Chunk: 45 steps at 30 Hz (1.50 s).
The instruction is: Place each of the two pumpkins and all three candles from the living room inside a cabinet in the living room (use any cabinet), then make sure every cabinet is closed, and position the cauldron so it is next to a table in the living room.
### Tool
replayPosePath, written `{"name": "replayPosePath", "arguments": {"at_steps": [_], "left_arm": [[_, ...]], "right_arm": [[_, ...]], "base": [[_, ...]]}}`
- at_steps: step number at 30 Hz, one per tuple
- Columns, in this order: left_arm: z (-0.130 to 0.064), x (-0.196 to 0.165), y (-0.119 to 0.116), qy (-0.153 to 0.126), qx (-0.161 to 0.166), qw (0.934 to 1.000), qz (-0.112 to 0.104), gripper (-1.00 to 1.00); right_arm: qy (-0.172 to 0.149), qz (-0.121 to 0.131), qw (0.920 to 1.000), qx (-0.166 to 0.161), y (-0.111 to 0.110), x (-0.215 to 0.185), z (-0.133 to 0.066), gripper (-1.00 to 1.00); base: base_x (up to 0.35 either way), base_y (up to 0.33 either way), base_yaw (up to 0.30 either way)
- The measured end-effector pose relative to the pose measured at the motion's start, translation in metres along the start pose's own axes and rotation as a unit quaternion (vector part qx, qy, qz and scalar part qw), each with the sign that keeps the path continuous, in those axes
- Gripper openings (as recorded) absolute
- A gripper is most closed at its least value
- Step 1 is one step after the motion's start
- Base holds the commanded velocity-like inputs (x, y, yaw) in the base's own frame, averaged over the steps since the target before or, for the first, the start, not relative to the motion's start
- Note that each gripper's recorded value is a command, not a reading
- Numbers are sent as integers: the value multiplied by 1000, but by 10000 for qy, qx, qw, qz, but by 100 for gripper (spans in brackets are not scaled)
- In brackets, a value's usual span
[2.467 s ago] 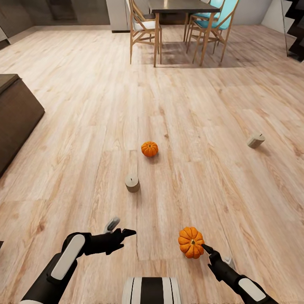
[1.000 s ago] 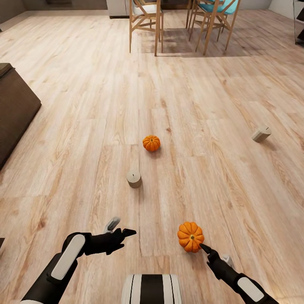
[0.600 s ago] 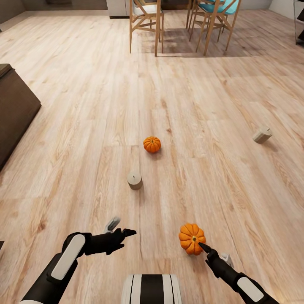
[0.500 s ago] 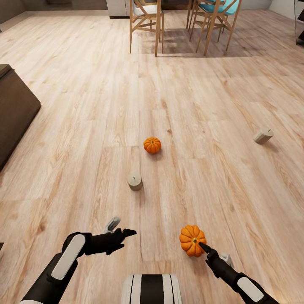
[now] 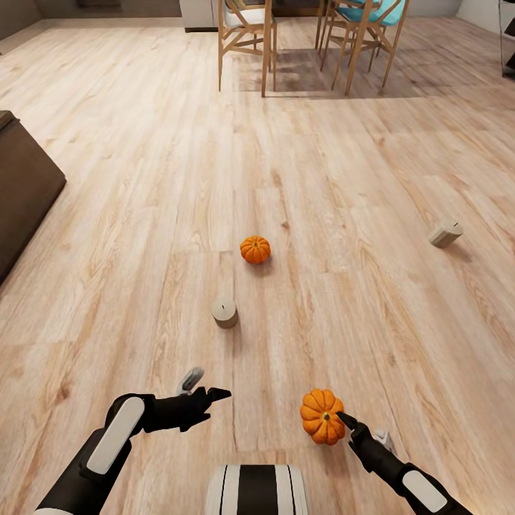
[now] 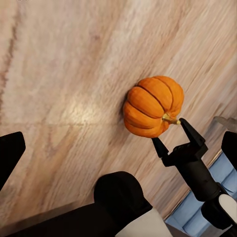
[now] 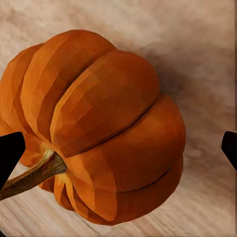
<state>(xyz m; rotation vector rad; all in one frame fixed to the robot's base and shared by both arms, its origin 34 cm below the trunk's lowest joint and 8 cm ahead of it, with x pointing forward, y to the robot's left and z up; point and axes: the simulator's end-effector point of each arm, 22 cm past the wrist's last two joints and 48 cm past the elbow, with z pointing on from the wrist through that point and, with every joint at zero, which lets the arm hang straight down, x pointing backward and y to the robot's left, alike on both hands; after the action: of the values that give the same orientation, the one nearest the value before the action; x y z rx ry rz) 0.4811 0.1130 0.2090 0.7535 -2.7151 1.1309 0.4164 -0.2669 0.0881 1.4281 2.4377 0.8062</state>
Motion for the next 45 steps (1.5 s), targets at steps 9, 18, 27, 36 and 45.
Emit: {"name": "replayPosePath", "arguments": {"at_steps": [9,18,27,36,45], "left_arm": [[-1,-1,0,-20,7,10000,-15,100],[4,0,9,24,-30,9999,-101,100],[6,1,12,50,-47,9999,-127,100],[10,3,19,97,-77,9998,-185,100],[11,5,19,121,-83,9997,-173,100]], "right_arm": [[-11,-5,10000,61,-3,0,0,100],[46,-5,9999,159,-13,3,2,100],[133,-60,9998,146,-14,7,3,100],[198,-70,9998,21,-14,12,6,100],[196,-86,9998,34,-12,11,7,100]], "base": [[0,0,0],[0,0,0],[0,0,0],[0,0,0],[34,64,0]]}}
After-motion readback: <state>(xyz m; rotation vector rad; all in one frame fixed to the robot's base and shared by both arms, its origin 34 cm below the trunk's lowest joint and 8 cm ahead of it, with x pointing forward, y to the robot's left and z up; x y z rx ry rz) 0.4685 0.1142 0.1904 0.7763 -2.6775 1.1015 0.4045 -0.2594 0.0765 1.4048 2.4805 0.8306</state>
